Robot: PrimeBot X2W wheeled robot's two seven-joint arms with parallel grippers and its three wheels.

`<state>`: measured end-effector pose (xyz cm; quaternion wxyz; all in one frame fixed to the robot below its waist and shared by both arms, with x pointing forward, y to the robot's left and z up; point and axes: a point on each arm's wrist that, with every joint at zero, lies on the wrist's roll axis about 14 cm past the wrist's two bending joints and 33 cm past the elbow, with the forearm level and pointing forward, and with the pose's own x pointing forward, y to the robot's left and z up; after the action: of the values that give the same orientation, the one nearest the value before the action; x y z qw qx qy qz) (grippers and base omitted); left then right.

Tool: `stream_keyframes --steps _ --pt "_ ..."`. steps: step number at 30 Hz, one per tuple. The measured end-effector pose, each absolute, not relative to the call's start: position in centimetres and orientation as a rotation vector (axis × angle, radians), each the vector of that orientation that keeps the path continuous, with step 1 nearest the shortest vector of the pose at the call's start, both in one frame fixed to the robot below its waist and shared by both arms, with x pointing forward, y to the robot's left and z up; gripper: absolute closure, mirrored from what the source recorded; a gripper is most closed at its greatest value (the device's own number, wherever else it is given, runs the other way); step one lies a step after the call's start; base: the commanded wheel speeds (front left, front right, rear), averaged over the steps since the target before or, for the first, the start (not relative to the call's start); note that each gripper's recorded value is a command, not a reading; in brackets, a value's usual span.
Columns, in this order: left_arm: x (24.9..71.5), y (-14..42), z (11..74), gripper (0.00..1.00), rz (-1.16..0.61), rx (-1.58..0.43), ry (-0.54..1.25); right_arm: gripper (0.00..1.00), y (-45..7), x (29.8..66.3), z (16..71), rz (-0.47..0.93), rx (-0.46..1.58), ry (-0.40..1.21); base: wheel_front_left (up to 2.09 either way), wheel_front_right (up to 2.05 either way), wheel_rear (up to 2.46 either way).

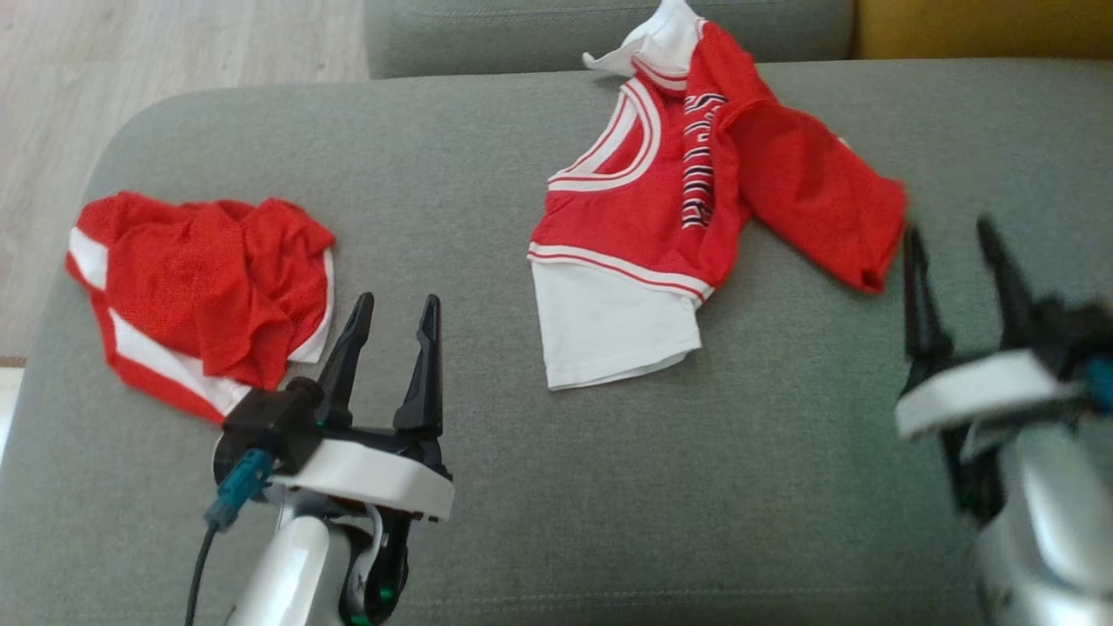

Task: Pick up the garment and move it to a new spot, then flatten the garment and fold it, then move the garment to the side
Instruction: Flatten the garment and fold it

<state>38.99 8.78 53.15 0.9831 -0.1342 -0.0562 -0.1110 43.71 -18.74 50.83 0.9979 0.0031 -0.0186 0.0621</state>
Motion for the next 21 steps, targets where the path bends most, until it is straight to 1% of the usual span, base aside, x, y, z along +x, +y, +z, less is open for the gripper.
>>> stream_keyframes --steps 1,5,9,15,21 --pt "39.0 8.8 53.1 0.0 -0.223 -0.27 -0.113 0.0 -18.7 43.7 50.8 0.124 0.006 -0.037 0.0 0.0 0.0" --pt "39.1 8.3 52.9 0.0 -0.236 -0.272 -0.103 0.0 -18.0 40.7 47.5 0.086 0.058 0.047 0.0 0.0 0.0" --pt "39.3 8.2 52.3 0.0 -0.24 -0.268 -0.089 0.0 -18.1 40.6 47.4 0.07 0.057 0.055 0.0 0.0 0.0" --pt "39.3 8.3 51.2 0.0 -0.239 -0.27 -0.058 0.0 -18.2 42.7 47.8 0.063 0.055 0.065 0.0 0.0 0.0" --pt "39.9 9.5 50.1 0.0 -0.199 -0.262 -0.032 0.0 -17.4 48.0 49.5 0.098 0.02 0.059 0.0 0.0 0.0"
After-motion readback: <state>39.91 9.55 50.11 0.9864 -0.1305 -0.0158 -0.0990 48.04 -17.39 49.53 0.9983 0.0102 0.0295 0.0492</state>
